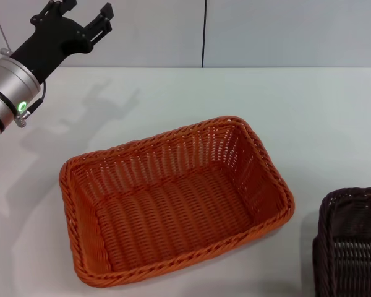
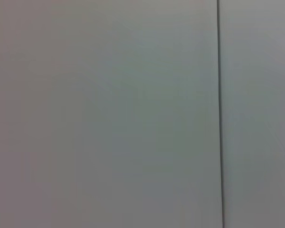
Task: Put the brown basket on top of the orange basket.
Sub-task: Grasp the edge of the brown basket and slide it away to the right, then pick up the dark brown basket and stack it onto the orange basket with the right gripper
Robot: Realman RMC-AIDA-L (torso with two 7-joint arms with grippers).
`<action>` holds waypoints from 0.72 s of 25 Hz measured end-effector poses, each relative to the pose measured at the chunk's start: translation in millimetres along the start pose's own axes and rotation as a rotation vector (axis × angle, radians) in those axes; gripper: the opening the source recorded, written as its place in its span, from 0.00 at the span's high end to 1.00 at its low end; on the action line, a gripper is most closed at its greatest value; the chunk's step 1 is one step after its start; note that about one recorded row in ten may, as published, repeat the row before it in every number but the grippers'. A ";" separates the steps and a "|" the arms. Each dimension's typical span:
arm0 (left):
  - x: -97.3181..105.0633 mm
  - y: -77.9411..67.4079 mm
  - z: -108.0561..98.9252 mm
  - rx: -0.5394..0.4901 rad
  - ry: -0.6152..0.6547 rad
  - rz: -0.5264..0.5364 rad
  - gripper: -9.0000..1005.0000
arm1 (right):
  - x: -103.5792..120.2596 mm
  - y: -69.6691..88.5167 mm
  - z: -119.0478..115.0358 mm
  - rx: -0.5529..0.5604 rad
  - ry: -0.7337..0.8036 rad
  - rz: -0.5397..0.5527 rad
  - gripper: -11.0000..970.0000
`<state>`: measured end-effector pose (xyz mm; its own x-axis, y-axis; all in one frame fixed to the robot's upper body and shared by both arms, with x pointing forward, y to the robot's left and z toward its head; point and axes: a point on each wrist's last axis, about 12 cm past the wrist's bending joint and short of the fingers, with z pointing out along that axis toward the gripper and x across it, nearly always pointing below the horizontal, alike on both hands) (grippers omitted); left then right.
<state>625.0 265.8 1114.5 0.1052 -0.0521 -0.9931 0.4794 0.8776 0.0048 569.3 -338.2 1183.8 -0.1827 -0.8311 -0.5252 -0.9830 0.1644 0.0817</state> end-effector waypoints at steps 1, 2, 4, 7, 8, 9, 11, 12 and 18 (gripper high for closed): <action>-0.4 -0.1 0.5 0.001 -0.001 0.001 0.20 | -0.9 1.8 -0.9 -0.010 -0.016 -0.007 0.85; -0.8 -0.1 1.0 0.002 -0.002 0.001 0.20 | -1.6 4.0 -2.4 -0.020 -0.034 -0.015 0.85; -1.3 0.0 1.6 0.003 -0.003 0.002 0.20 | -3.3 8.6 -6.1 -0.039 -0.073 -0.033 0.85; -1.8 0.3 1.9 0.003 -0.003 0.004 0.20 | -5.8 15.5 -13.6 -0.056 -0.131 -0.067 0.85; -1.8 0.3 1.9 0.003 -0.003 0.004 0.20 | -6.4 17.2 -15.5 -0.059 -0.146 -0.076 0.85; -1.9 0.4 1.9 0.004 -0.003 0.004 0.20 | -7.3 19.4 -18.4 -0.062 -0.170 -0.088 0.85; -1.9 0.8 1.6 0.003 -0.003 0.005 0.20 | -8.6 21.4 -21.1 -0.064 -0.199 -0.105 0.85; -1.9 1.1 1.3 0.002 -0.003 0.006 0.20 | -9.5 22.2 -22.1 -0.064 -0.216 -0.114 0.85; -1.5 2.3 0.0 -0.003 -0.002 0.014 0.20 | -10.9 23.9 -22.0 -0.048 -0.335 -0.139 0.85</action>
<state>625.9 267.8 1116.0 0.1135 -0.0403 -0.9927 0.4755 0.8795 0.0187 547.3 -336.9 1210.2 -0.0391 -0.6221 -0.7819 -0.9992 0.0307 0.0255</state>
